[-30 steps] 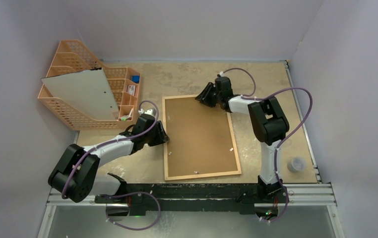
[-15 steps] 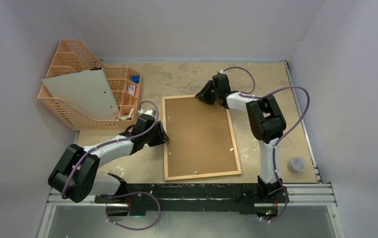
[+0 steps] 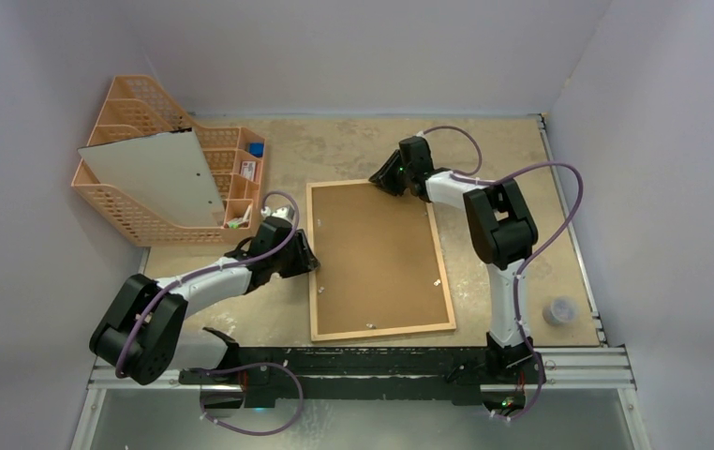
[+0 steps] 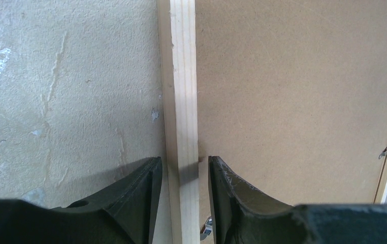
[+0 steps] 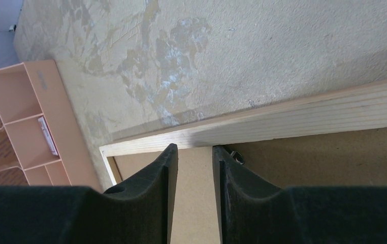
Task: Put the photo into the frame
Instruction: Install the photo frame at the center of the board.
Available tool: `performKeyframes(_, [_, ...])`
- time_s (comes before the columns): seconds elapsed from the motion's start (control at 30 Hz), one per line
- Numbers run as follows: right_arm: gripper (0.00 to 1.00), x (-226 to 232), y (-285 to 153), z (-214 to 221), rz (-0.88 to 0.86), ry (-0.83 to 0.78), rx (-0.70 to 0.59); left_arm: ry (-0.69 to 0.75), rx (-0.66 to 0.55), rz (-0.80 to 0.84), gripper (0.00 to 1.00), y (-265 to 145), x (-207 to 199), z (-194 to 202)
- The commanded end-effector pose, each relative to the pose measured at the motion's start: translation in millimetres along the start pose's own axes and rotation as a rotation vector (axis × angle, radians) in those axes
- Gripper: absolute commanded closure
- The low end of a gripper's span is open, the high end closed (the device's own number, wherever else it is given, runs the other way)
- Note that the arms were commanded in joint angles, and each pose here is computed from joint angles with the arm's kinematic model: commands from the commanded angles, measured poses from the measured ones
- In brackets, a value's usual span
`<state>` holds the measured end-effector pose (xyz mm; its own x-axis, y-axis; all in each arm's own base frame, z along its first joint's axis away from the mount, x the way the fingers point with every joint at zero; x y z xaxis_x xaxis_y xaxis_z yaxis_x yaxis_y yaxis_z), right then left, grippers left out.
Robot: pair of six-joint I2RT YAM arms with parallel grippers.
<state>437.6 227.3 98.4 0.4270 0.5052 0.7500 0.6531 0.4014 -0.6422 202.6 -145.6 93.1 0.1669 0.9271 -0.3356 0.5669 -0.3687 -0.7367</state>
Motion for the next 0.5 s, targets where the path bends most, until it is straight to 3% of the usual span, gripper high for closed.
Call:
performKeyframes(0.0, [0.65,0,-14,-10,0.045,-0.029,-0.078,0.015,-0.025,0.011,0.59,-3,-1,-2])
performKeyframes(0.23, [0.6,33,-51,-27,-0.019,-0.096,-0.22,0.015,-0.026,0.012,0.55,-2,-2,-4])
performKeyframes(0.47, [0.55,43,-64,-22,-0.082,-0.173,-0.15,0.017,-0.019,-0.002,0.49,-4,-2,-5])
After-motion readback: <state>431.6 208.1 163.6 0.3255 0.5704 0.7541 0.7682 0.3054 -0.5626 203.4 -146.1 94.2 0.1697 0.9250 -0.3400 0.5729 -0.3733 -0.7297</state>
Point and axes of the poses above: each gripper's point midway between its finger pads, its own y axis out along the fingers, its own x axis along the line the jaws close on, z = x × y, the point moved 9 cm from there along -y, back along the fingers, and after that the axes turned 15 degrees about y, right-handed, at the moved point
